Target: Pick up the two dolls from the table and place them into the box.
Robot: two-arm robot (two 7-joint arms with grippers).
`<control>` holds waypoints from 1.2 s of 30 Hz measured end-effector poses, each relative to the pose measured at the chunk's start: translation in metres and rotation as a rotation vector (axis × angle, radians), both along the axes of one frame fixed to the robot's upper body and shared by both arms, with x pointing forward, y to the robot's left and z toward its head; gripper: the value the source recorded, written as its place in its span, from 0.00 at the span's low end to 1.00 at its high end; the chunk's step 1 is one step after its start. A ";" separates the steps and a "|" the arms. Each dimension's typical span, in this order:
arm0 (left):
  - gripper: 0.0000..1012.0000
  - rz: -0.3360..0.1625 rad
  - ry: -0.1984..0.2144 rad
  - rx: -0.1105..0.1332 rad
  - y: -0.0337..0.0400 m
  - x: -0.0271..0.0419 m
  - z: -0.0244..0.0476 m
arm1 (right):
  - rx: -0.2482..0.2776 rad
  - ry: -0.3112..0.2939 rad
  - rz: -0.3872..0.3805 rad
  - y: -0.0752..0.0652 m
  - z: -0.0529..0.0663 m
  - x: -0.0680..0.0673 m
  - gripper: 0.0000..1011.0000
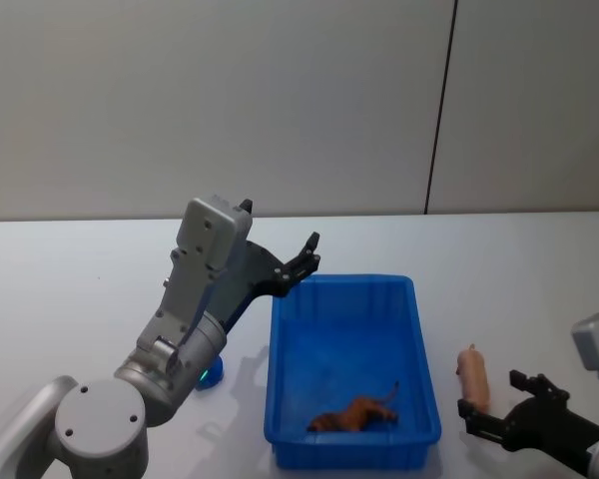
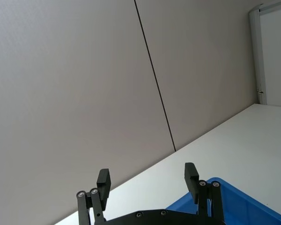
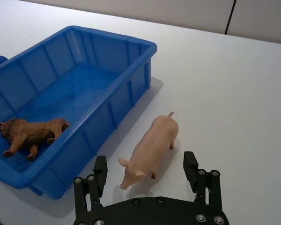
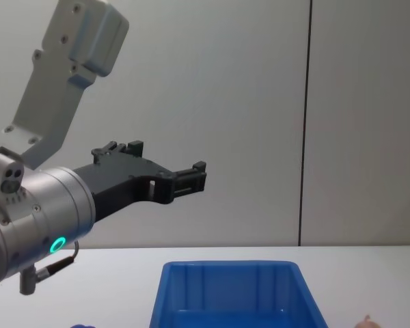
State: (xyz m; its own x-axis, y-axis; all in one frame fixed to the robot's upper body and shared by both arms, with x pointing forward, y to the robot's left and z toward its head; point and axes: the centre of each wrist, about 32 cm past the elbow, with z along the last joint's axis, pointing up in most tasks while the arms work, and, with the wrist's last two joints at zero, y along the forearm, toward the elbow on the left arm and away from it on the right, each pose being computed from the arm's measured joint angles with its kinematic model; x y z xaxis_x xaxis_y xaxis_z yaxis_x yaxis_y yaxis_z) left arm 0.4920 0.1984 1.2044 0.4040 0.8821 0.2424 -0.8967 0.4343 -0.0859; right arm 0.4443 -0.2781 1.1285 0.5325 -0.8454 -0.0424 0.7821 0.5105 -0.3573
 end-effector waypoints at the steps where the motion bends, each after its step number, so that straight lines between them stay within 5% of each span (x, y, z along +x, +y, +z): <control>1: 0.99 0.000 0.000 0.000 0.0000 0.0000 0.0000 | 0.000 0.003 -0.001 0.001 -0.001 0.001 0.99; 14: 0.99 0.000 0.000 0.000 0.0000 0.0000 0.0000 | 0.004 0.037 -0.021 0.012 -0.010 0.012 0.68; 25: 0.99 0.000 0.000 0.000 0.0000 0.0000 0.0000 | 0.005 0.048 -0.041 0.016 -0.013 0.017 0.30; 36: 0.99 0.000 0.000 0.000 0.0000 0.0000 0.0000 | 0.004 -0.006 -0.054 0.018 -0.008 0.017 0.29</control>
State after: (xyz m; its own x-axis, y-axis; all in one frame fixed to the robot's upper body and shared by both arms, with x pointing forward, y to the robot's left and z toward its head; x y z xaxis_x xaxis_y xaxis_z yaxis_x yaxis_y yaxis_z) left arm 0.4920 0.1984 1.2044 0.4040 0.8820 0.2424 -0.8967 0.4343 -0.0858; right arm 0.4617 -0.2606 1.1205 0.4863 -0.8727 -0.0427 0.8107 0.4689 -0.3504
